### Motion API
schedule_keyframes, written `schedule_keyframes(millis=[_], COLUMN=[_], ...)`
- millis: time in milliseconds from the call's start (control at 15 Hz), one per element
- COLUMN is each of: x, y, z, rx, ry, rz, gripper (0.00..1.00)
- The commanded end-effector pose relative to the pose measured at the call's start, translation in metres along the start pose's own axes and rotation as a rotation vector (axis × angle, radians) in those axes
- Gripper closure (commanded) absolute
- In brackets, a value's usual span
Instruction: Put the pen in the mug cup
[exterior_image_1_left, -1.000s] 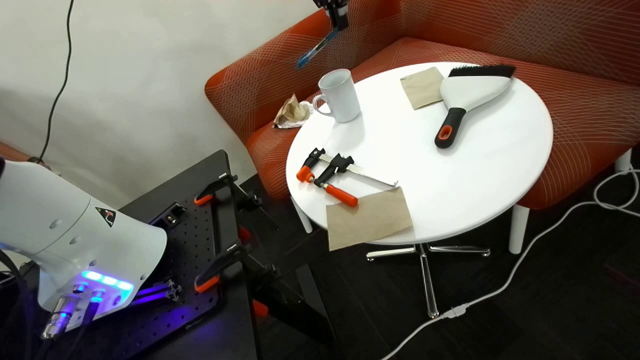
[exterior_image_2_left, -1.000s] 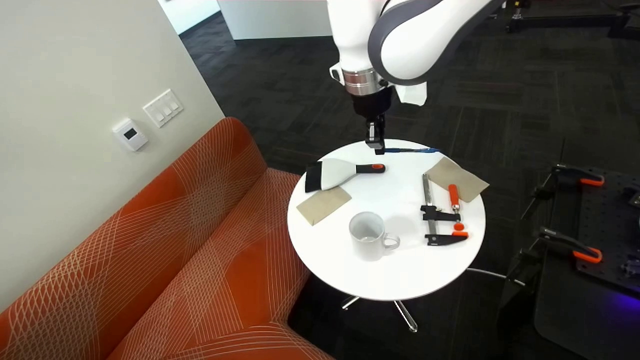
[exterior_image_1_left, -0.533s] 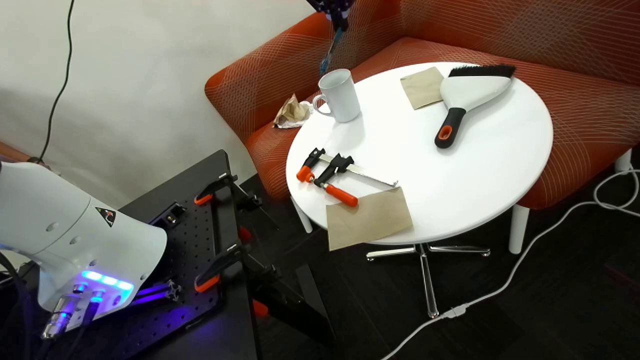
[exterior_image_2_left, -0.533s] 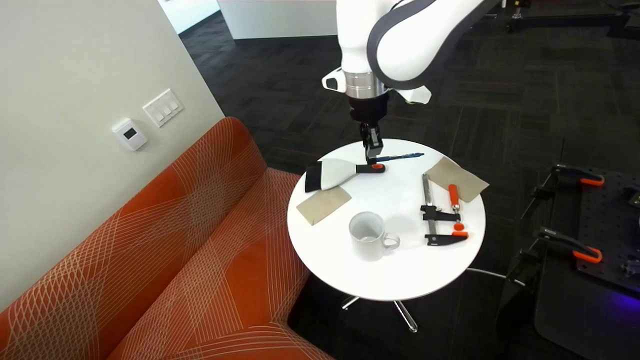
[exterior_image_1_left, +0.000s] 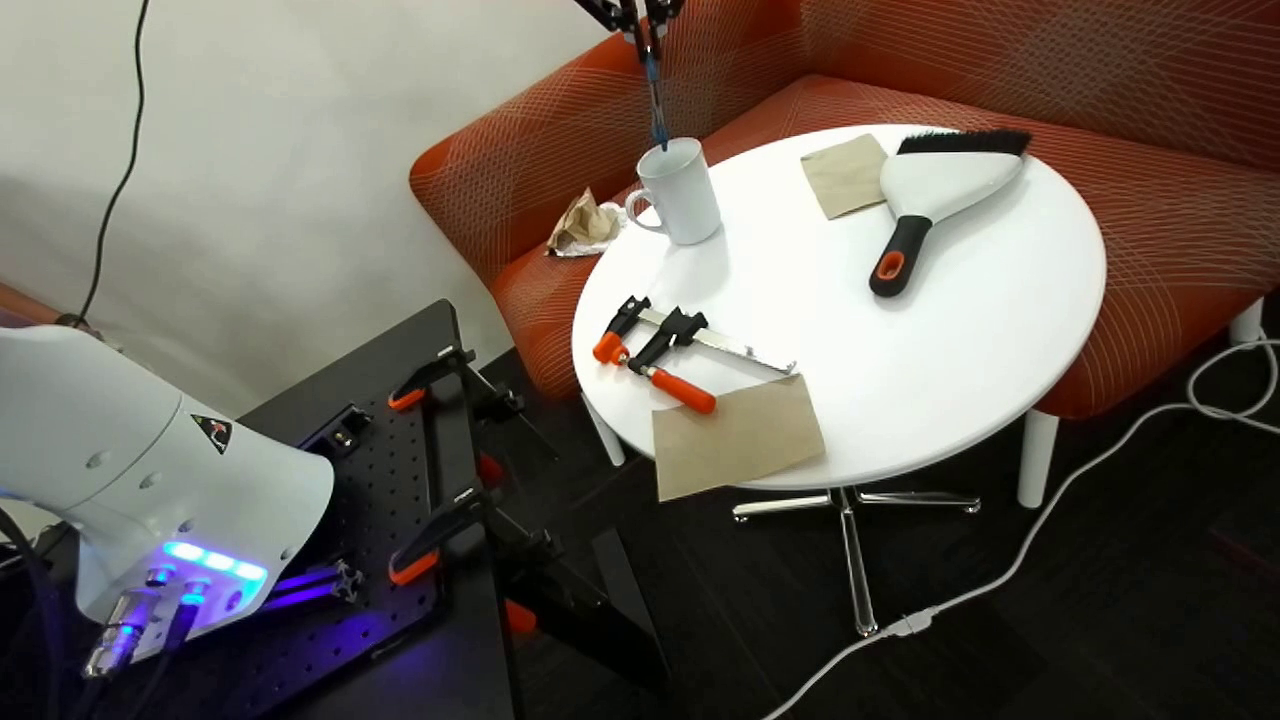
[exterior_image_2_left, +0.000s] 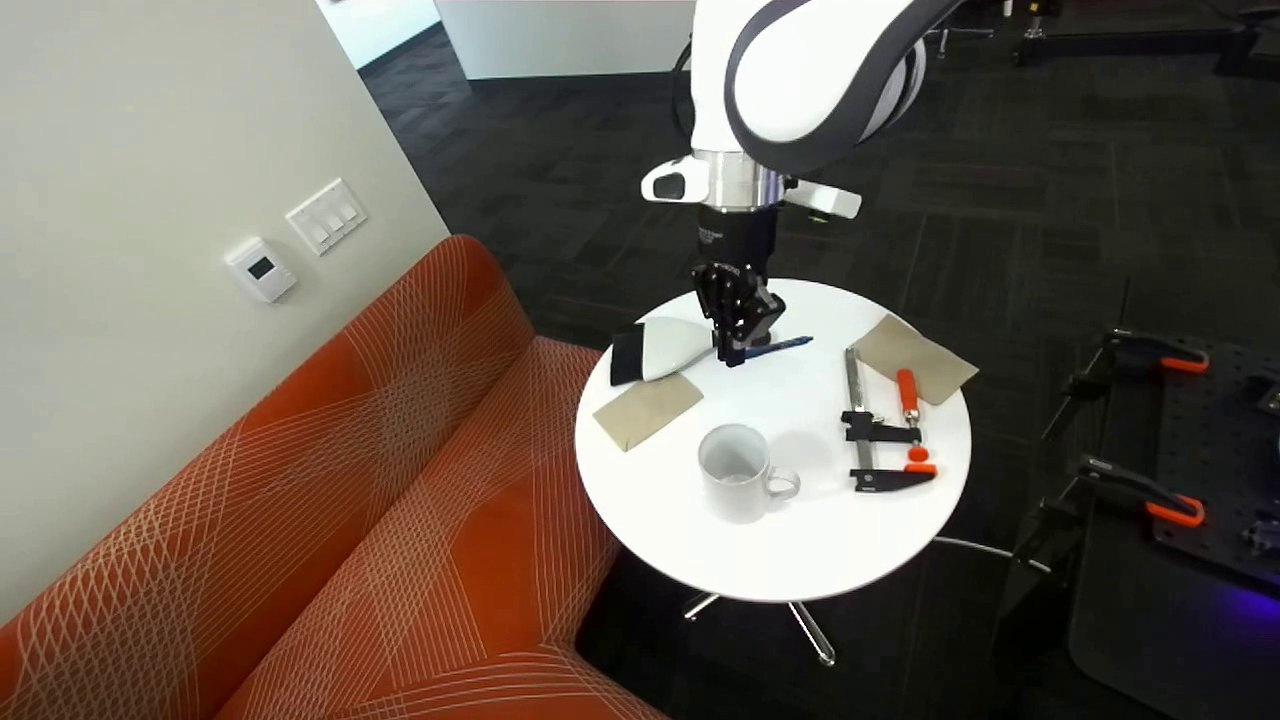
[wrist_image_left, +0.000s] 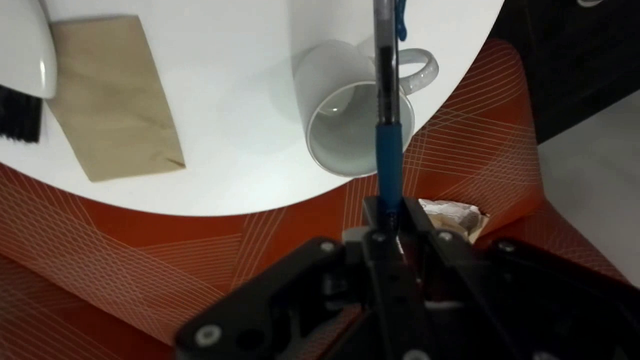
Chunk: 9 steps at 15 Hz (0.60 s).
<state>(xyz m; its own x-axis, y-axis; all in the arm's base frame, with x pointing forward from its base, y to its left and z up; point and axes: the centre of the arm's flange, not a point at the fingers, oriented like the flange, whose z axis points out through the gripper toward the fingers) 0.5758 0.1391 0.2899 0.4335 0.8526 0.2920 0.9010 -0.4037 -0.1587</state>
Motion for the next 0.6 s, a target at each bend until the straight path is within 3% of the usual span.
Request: schedule_keyframes(millis=[0,267,533], x=[-0.004,0.002,0.007], y=[-0.010,-0.013,-0.013], z=[-0.002,0.002,0.005], rx=[0.039,0.067,0.095], ry=[0.092,0.201,0.364], rz=[-0.180,-0.386,-0.535], gripper=[0.97,0.97,0.97])
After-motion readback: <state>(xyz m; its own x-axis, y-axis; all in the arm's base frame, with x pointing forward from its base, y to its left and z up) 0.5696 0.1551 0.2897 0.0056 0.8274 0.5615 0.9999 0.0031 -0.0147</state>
